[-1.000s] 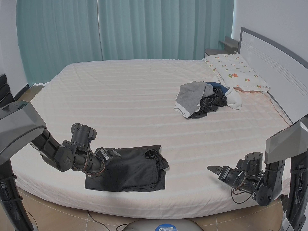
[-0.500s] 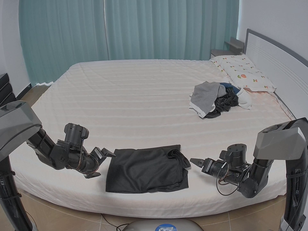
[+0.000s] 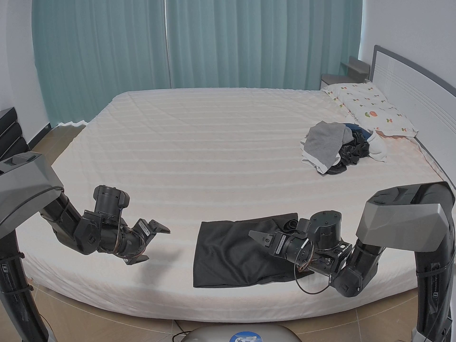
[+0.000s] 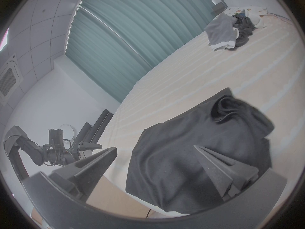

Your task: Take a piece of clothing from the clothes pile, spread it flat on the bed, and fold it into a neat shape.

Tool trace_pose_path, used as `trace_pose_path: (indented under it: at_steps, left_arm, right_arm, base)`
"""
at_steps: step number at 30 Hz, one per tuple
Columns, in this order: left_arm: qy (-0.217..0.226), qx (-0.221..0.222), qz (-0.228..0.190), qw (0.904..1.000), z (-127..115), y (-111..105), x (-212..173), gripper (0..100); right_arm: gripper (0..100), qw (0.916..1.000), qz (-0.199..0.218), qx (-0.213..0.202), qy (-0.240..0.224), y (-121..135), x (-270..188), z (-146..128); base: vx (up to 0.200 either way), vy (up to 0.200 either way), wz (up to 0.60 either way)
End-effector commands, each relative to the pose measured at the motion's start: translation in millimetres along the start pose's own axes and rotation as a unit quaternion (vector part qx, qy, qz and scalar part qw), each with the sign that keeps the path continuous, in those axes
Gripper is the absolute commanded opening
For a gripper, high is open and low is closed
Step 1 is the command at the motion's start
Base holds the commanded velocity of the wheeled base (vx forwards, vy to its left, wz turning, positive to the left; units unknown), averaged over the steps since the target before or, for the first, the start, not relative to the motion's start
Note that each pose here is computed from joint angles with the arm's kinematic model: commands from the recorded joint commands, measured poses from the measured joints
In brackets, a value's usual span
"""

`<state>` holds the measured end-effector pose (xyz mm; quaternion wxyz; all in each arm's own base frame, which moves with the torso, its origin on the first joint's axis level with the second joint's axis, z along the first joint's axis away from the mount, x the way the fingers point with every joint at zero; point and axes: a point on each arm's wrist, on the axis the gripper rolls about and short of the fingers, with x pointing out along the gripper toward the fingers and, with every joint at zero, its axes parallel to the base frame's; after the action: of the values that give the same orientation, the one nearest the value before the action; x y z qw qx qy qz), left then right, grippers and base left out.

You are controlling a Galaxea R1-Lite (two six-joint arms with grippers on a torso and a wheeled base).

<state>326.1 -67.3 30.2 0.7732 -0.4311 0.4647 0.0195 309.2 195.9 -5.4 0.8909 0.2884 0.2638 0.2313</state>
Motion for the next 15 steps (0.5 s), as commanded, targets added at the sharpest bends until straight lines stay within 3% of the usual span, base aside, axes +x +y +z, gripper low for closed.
trace_pose_path:
  at_steps: [1,15]
  left_arm:
    - [0.001,0.001,0.005,1.0,-2.3,2.7,3.4,100]
    - [0.001,0.001,0.009,1.0,-3.3,4.1,4.7,100]
  right_arm:
    - [100,0.9999,-0.008,0.0,0.012,-9.7,16.3,-11.8]
    - [100,0.9961,-0.079,0.028,-0.03,-63.5,44.2,24.6]
  base:
    - [0.0,0.0,0.0]
    - [0.0,0.0,0.0]
